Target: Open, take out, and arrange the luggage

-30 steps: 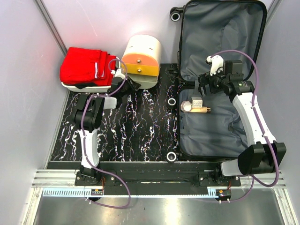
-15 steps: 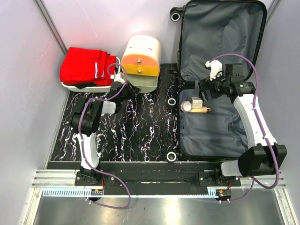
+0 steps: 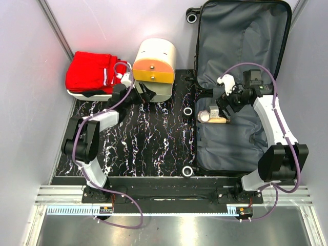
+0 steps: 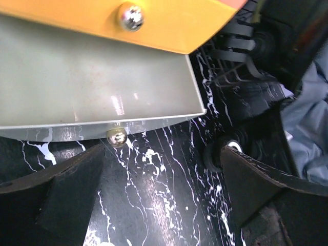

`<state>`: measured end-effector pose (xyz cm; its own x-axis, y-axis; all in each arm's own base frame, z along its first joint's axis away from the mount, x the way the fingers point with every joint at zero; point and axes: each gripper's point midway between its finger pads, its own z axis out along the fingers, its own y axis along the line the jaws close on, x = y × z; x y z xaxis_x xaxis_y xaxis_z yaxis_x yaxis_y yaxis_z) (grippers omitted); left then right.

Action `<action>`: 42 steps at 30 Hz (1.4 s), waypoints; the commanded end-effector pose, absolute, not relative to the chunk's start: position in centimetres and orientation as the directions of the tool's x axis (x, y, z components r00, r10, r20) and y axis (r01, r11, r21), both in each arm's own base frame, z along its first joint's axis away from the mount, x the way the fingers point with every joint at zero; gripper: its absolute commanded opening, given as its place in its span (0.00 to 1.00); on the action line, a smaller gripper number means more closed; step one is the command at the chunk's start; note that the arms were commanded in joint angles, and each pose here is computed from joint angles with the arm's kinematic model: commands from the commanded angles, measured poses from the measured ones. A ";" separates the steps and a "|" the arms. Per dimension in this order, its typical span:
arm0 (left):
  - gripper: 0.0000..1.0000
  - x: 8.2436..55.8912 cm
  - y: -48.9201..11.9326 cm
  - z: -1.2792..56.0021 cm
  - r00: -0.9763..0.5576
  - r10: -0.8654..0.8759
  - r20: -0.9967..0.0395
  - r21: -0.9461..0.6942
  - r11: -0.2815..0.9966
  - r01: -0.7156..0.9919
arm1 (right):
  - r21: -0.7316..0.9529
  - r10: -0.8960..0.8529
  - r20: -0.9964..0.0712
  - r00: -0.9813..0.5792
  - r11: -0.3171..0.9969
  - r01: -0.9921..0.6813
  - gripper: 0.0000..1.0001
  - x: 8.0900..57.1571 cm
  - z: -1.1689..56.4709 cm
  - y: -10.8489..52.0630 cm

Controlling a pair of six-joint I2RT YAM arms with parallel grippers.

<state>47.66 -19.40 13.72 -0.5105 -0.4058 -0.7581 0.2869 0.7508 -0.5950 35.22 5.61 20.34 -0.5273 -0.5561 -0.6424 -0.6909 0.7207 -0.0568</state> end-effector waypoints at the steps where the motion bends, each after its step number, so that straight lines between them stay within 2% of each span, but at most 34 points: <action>1: 0.99 45.5 -19.2 18.4 -0.477 -0.245 -0.844 -0.486 0.726 0.486 | -0.120 -0.704 -0.569 -0.425 0.583 -0.804 1.00 35.4 17.2 4.7; 4: 0.99 44.5 -17.9 19.0 -0.486 -0.213 -0.848 -0.469 0.730 0.497 | -0.143 -0.736 -0.552 -0.392 0.547 -0.825 1.00 37.2 15.3 4.4; 6: 0.99 44.3 -16.8 20.1 -0.461 -0.213 -0.861 -0.449 0.743 0.496 | -0.164 -0.727 -0.575 -0.375 0.552 -0.817 1.00 38.6 14.7 4.6; 7: 0.99 44.2 -16.6 20.3 -0.458 -0.207 -0.864 -0.442 0.748 0.496 | -0.225 -0.722 -0.611 -0.324 0.551 -0.804 1.00 40.4 15.1 4.8; 10: 0.99 43.8 -15.4 20.9 -0.444 -0.193 -0.875 -0.417 0.768 0.487 | -0.288 -0.735 -0.633 -0.243 0.515 -0.807 1.00 42.1 13.8 5.2; 13: 0.99 43.6 -14.5 21.7 -0.430 -0.194 -0.882 -0.405 0.779 0.478 | -0.302 -0.757 -0.612 -0.228 0.490 -0.818 1.00 43.1 11.6 5.1; 29: 0.99 43.9 -12.9 22.7 -0.406 -0.212 -0.889 -0.394 0.806 0.442 | -0.260 -0.791 -0.589 -0.168 0.382 -0.887 0.97 43.4 6.5 5.9; 32: 0.99 44.2 -12.6 22.8 -0.399 -0.210 -0.893 -0.386 0.814 0.435 | -0.246 -0.789 -0.589 -0.175 0.381 -0.891 0.85 43.1 6.2 6.2; 33: 0.99 44.2 -12.5 22.8 -0.399 -0.211 -0.892 -0.386 0.816 0.430 | -0.249 -0.788 -0.590 -0.175 0.384 -0.889 0.74 43.2 6.4 6.1; 36: 0.99 44.3 -12.2 22.8 -0.399 -0.213 -0.892 -0.386 0.819 0.425 | -0.257 -0.782 -0.599 -0.170 0.390 -0.884 0.59 42.9 7.2 6.3; 37: 0.99 44.3 -12.2 22.7 -0.403 -0.213 -0.890 -0.387 0.820 0.422 | -0.259 -0.780 -0.602 -0.170 0.392 -0.883 0.48 42.6 7.5 6.3; 39: 0.99 44.4 -12.2 23.0 -0.401 -0.210 -0.891 -0.385 0.818 0.427 | -0.286 -0.775 -0.614 -0.148 0.393 -0.874 0.37 42.3 9.1 6.4; 40: 0.99 44.2 -12.4 22.8 -0.418 -0.200 -0.886 -0.388 0.813 0.434 | -0.289 -0.775 -0.616 -0.143 0.391 -0.874 0.28 41.9 9.5 6.4; 42: 0.99 44.2 -12.7 23.1 -0.418 -0.189 -0.889 -0.384 0.805 0.452 | -0.320 -0.773 -0.625 -0.112 0.385 -0.866 0.22 41.5 11.2 6.6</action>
<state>43.47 -12.51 19.83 -0.4848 -0.2141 -0.8480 0.3926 0.8132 -0.4297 41.75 5.47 6.32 -0.2168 -0.7886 -0.5754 -0.8825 0.4103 -0.2299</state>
